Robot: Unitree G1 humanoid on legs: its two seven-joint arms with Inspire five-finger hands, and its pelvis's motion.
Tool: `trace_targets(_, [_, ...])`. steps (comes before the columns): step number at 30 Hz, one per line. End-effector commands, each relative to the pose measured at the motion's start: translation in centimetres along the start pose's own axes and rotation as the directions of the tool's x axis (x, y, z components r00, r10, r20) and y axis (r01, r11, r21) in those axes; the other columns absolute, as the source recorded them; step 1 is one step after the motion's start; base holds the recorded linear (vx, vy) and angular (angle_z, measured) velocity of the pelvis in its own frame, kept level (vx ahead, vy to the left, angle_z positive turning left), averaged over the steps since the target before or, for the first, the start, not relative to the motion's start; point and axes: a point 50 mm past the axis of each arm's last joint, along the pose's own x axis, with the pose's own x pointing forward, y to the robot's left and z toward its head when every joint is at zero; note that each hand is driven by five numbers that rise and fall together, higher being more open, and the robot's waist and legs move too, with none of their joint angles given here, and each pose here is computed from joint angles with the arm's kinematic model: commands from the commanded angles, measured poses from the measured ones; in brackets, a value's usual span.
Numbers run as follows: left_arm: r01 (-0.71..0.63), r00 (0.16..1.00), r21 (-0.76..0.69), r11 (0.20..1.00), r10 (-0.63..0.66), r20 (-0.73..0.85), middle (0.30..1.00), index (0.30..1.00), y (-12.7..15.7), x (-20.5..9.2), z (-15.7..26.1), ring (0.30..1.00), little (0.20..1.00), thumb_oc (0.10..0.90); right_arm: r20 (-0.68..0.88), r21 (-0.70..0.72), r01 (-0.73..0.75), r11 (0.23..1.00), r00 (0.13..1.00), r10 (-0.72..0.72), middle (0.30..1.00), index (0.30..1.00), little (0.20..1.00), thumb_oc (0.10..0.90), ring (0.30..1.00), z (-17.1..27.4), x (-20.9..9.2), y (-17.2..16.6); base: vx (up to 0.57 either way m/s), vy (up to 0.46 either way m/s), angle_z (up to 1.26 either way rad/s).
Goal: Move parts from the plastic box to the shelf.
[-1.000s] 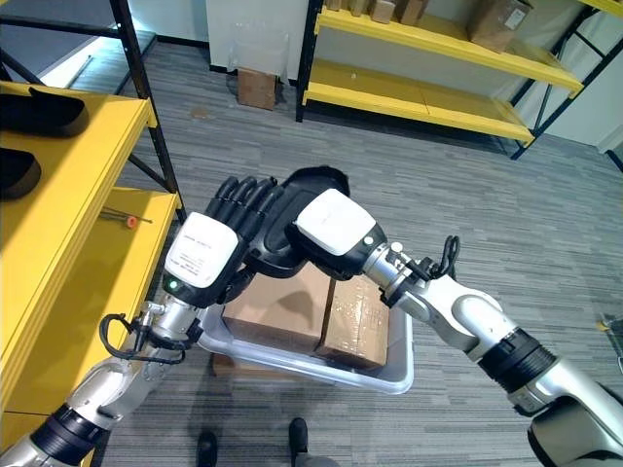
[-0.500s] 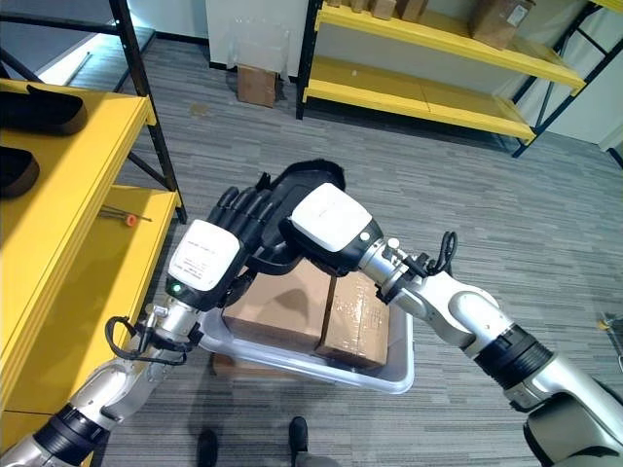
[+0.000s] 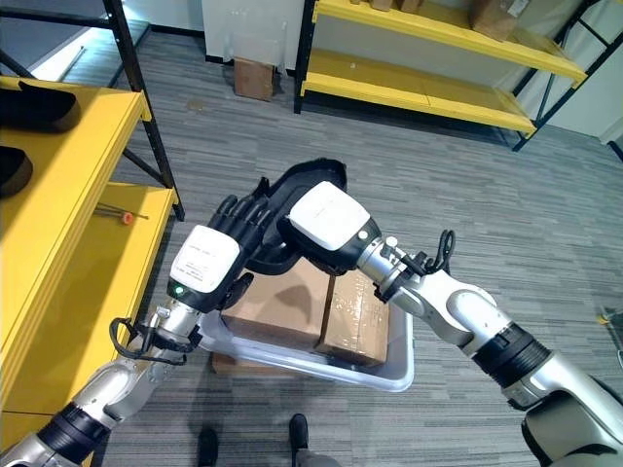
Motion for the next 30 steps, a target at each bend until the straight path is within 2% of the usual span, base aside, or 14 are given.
trace_targets(1, [-0.122,0.984,-0.038,0.992,0.126,0.125,1.0,1.0,1.7,3.6,1.9,1.0,1.0,0.9,0.067,-0.013,0.41,0.912,0.91,-0.409,0.3,0.3,0.3,0.4,0.3,-0.1,4.0,-9.4,0.0,0.0,0.0])
trace_targets(11, [-0.063,0.991,-0.029,0.998,0.066,0.117,1.0,1.0,0.4,3.3,1.7,1.0,1.0,0.9,0.084,0.014,0.436,0.9,0.896,-0.435,0.3,0.3,0.3,0.4,0.3,0.5,4.5,-9.8,0.0,0.0,0.0])
trace_targets(20, [-0.067,0.991,-0.054,0.996,0.073,0.116,1.0,1.0,0.4,3.3,2.0,1.0,1.0,0.9,0.084,0.05,0.461,0.886,0.882,-0.464,0.3,0.3,0.3,0.4,0.3,0.9,4.6,-9.9,0.0,0.0,0.0])
trace_targets(21, [-0.068,0.991,-0.059,0.996,0.074,0.113,0.956,0.956,0.4,3.3,2.0,0.956,0.956,0.869,0.085,0.06,0.469,0.881,0.877,-0.472,0.3,0.3,0.3,0.4,0.3,1.0,4.7,-10.0,0.0,0.0,0.0])
trace_targets(23, [-0.07,0.991,-0.062,0.996,0.077,0.113,0.338,0.338,0.4,3.4,2.0,0.338,0.338,0.427,0.084,0.064,0.472,0.879,0.875,-0.476,0.3,0.3,0.3,0.4,0.3,1.0,4.7,-10.0,0.0,0.0,0.0])
trace_targets(24, [-0.072,0.99,-0.068,0.995,0.079,0.116,0.3,0.3,0.4,3.5,2.1,0.3,0.3,0.4,0.084,0.079,0.474,0.877,0.873,-0.48,0.3,0.3,0.3,0.4,0.3,1.2,4.7,-10.0,0.0,0.0,0.0])
trace_targets(30, [-0.084,0.988,-0.087,0.993,0.095,0.12,0.3,0.3,0.7,3.8,2.4,0.3,0.3,0.4,0.079,0.11,0.494,0.863,0.861,-0.503,0.3,0.3,0.3,0.4,0.3,1.4,4.8,-10.1,0.0,0.0,0.0])
